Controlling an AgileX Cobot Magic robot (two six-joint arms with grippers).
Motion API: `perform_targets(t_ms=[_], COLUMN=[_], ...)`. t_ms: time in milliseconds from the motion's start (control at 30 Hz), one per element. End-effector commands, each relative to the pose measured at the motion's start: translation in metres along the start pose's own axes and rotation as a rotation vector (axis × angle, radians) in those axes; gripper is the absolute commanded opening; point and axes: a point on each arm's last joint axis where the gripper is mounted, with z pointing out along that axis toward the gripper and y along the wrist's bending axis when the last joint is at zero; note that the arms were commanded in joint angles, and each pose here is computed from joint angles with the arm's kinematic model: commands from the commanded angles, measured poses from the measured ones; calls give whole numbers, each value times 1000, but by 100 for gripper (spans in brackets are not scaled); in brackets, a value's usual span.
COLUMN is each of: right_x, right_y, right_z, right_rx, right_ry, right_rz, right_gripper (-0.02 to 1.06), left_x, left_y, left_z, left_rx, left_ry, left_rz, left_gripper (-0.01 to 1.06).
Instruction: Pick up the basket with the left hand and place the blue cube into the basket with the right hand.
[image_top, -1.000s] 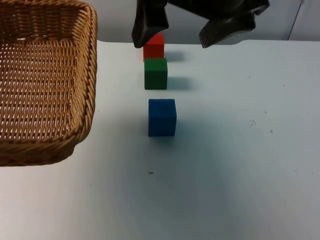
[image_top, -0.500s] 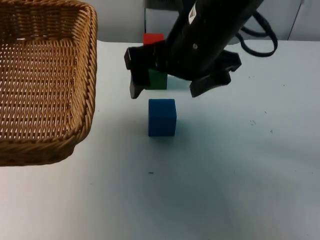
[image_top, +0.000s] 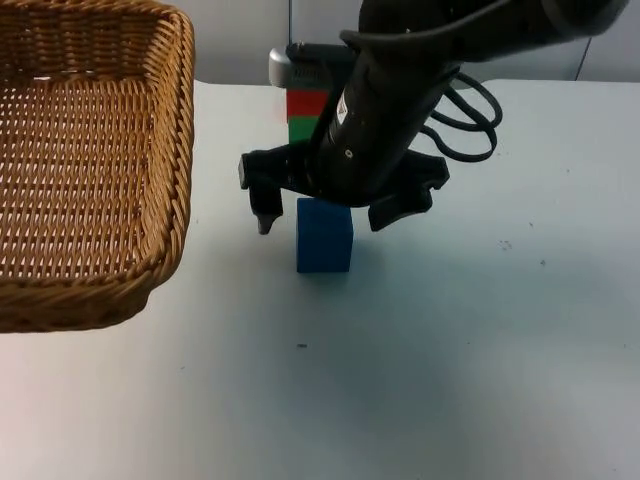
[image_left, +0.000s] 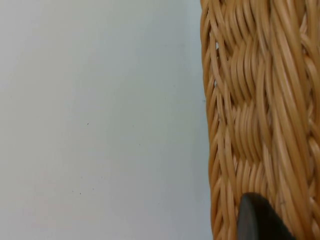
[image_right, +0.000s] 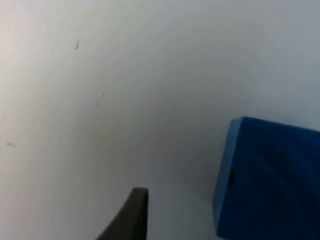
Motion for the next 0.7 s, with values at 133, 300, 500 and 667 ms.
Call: perform_targets(t_ms=[133, 300, 500, 667], right_x=[-4, -3, -2, -3], right_y=[3, -1, -2, -4], right_z=[7, 15, 19, 19], right_rx=[-1, 6, 17, 32], right_ry=[-22, -19, -22, -41], right_rz=[-4, 33, 20, 52], right_gripper=[99, 99, 90, 56], left_x=[-1, -1, -2, -2], left_y=[-3, -4, -4, -4], left_z=[-3, -3, -3, -3], left_rx=[26, 27, 29, 29], left_ry=[-23, -24, -27, -27], left_rz=[-15, -16, -18, -18], left_gripper=[0, 0, 0, 0])
